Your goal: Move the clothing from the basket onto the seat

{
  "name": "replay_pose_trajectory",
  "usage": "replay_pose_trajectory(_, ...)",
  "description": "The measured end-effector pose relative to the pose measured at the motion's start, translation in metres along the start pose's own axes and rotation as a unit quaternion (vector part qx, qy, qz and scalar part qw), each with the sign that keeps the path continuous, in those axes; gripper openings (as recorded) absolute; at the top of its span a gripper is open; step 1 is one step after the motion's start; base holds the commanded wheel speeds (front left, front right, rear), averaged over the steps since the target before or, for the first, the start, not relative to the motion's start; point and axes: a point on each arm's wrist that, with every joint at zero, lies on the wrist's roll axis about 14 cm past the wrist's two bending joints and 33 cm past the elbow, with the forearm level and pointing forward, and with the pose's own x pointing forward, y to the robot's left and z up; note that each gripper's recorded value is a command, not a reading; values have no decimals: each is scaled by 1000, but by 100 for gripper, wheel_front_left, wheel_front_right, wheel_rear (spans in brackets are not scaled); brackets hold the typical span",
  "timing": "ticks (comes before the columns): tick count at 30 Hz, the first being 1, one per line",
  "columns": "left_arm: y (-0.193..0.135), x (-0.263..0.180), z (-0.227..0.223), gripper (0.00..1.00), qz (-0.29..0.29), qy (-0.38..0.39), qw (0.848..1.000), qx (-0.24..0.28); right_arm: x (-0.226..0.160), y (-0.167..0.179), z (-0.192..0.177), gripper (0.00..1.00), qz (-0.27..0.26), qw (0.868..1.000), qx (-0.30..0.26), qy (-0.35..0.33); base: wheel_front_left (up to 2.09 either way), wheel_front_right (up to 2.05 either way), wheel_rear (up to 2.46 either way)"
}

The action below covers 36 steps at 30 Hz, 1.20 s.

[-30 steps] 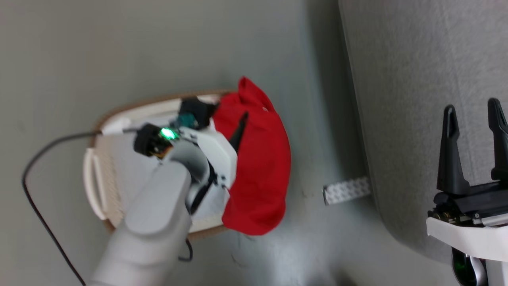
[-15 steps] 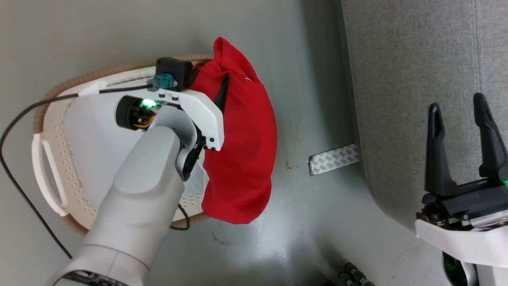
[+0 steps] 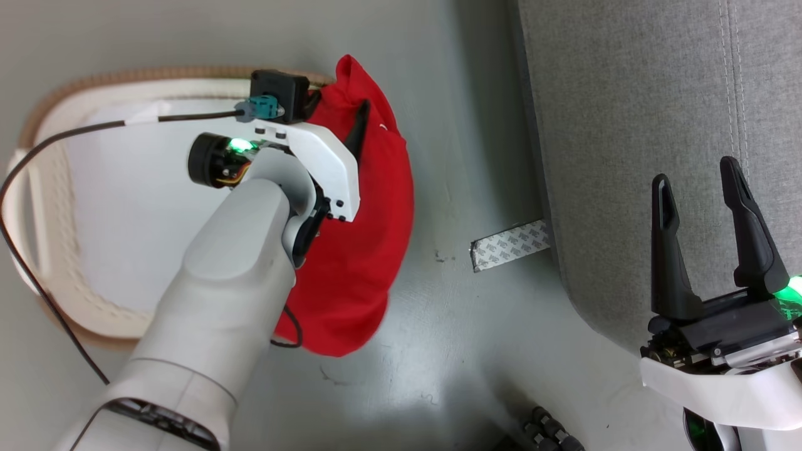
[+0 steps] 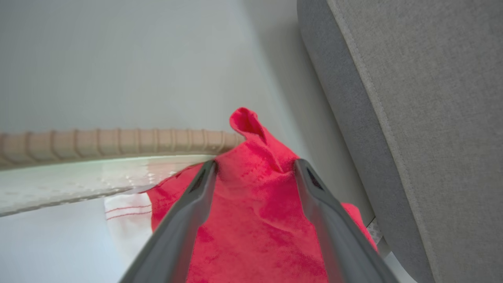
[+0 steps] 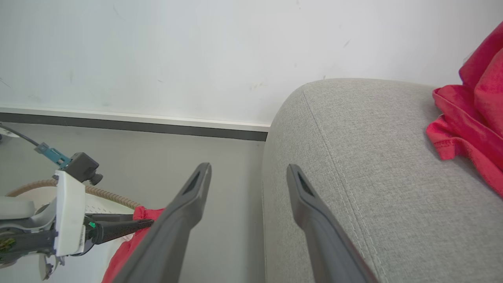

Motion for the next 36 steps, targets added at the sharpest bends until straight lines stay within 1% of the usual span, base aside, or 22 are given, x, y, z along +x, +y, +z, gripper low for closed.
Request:
replay_pose_trajectory(2,-1,2,-1,100,-1,1,1000,0,0,0,-1,100,0,1000,1,2,0,0,0)
replay_pose_trajectory(3,-1,2,-1,82,-1,1,1000,1,0,0,-1,100,-1,1000,1,2,0,0,0)
replay_pose_trajectory(4,-1,2,-2,82,-1,2,1000,3,-1,0,-1,100,-1,1000,1,2,0,0,0)
replay_pose_trajectory(5,-1,2,-3,49,-1,3,1000,4,-1,0,-1,100,-1,1000,3,2,0,0,0)
replay_pose_trajectory(7,-1,1,-4,31,-2,3,1000,6,0,0,-1,100,-1,1000,4,1,0,0,0)
replay_pose_trajectory(8,-1,1,-3,26,-2,2,1000,7,0,0,-1,100,0,1000,4,1,0,0,0)
replay_pose_trajectory(10,-2,0,-1,33,-3,-1,1000,8,0,1,-1,100,1,1000,6,1,0,0,0)
replay_pose_trajectory(12,-1,-2,-1,32,-1,-2,1000,9,0,3,0,100,4,1000,8,0,0,0,0)
replay_pose_trajectory(14,1,-4,0,23,2,-1,1000,6,1,5,0,100,6,1000,10,-2,0,0,0)
replay_pose_trajectory(16,3,-6,0,5,5,-1,1000,5,2,6,1,100,8,1000,11,-3,0,0,0)
replay_pose_trajectory(18,9,-10,-2,5,12,4,1000,5,2,7,2,100,9,1000,11,-4,0,0,0)
replay_pose_trajectory(19,10,-11,-1,2,13,3,1000,4,2,8,2,100,11,1000,11,-5,0,0,0)
replay_pose_trajectory(21,9,-13,2,0,13,-2,1000,2,3,9,3,100,12,1000,11,-7,0,0,0)
replay_pose_trajectory(28,6,-24,0,0,10,-1,1000,-8,6,15,8,100,23,1000,10,-16,0,0,0)
replay_pose_trajectory(36,-5,-47,26,0,0,-50,998,-27,5,17,27,100,26,999,10,-42,0,0,0)
